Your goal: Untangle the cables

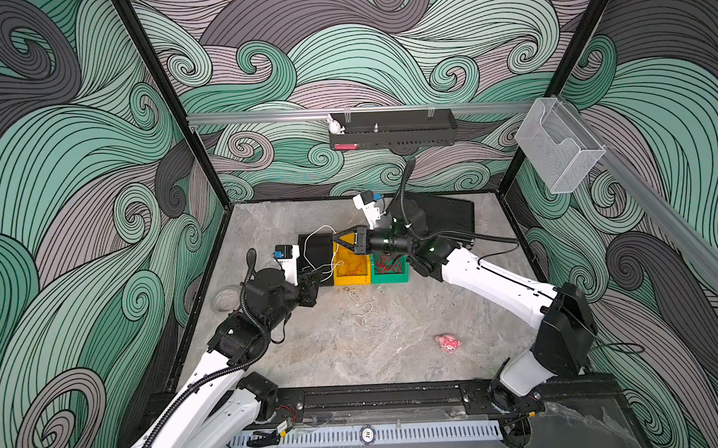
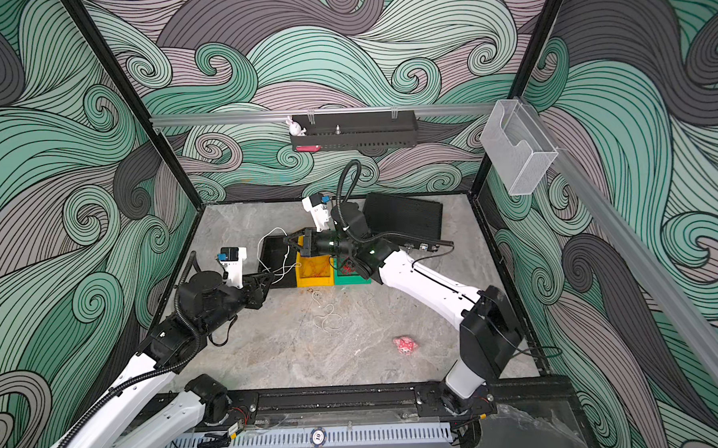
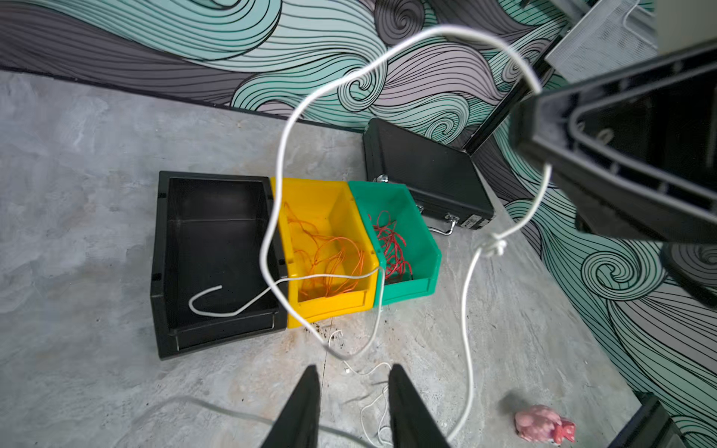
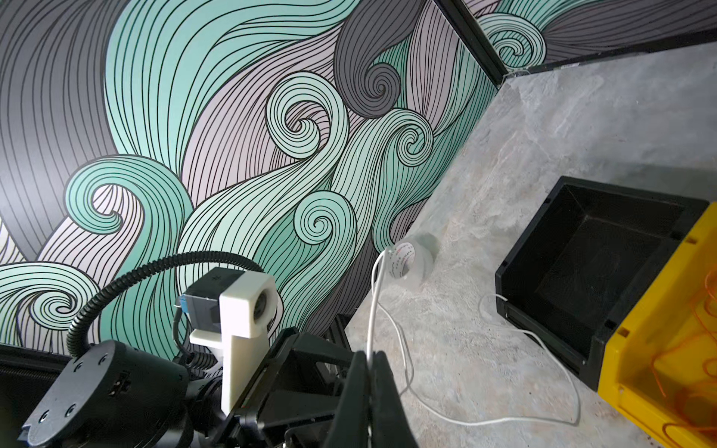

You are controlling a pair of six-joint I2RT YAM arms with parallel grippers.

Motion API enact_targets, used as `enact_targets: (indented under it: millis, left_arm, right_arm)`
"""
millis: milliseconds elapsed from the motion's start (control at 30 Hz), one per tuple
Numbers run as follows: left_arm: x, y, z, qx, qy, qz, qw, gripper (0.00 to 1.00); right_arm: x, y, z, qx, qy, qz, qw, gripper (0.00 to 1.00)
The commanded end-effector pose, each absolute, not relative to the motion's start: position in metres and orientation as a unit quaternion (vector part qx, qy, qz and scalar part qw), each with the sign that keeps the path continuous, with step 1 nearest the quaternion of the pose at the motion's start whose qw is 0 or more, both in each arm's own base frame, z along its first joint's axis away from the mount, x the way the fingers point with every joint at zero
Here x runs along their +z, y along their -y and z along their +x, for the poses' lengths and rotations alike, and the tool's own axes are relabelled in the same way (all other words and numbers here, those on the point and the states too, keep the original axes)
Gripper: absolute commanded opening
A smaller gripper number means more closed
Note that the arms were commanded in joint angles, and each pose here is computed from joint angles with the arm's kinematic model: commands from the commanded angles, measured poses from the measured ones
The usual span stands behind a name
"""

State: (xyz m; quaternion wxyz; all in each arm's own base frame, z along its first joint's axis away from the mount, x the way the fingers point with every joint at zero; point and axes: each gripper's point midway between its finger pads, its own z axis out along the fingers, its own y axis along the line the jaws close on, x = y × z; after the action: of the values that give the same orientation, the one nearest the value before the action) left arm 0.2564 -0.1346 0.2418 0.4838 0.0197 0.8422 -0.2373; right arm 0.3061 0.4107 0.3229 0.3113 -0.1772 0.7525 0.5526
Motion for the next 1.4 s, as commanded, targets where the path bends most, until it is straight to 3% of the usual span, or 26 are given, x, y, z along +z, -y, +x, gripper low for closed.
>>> enact_targets:
  millis: [0,333,500,700,1100,1367]
  left_arm:
    - [0.246,0.121,0.258,-0.214,-0.849,0.002,0.483,0.34]
    - [0.243,0.108,0.270,-0.214,-0.852,-0.027,0.477,0.34]
    - [0.239,0.105,0.278,-0.224,-0.854,-0.036,0.468,0.46]
    - [0.233,0.102,0.286,-0.232,-0.858,-0.045,0.456,0.47]
    - [0.214,0.094,0.297,-0.234,-0.867,-0.063,0.436,0.52]
    - [0.204,0.096,0.310,-0.246,-0.872,-0.068,0.419,0.55]
  right_arm:
    - [0.320,-0.417,0.317,0.532,-0.759,-0.190,0.323,0.02]
    - [0.276,-0.436,0.350,0.492,-0.790,-0.184,0.317,0.02]
    - [0.272,-0.450,0.364,0.496,-0.784,-0.189,0.322,0.02]
    - [0.265,-0.460,0.381,0.470,-0.788,-0.213,0.337,0.02]
    - [0.195,-0.473,0.416,0.417,-0.821,-0.211,0.328,0.02]
    - [0.160,-0.443,0.444,0.296,-0.867,-0.175,0.361,0.02]
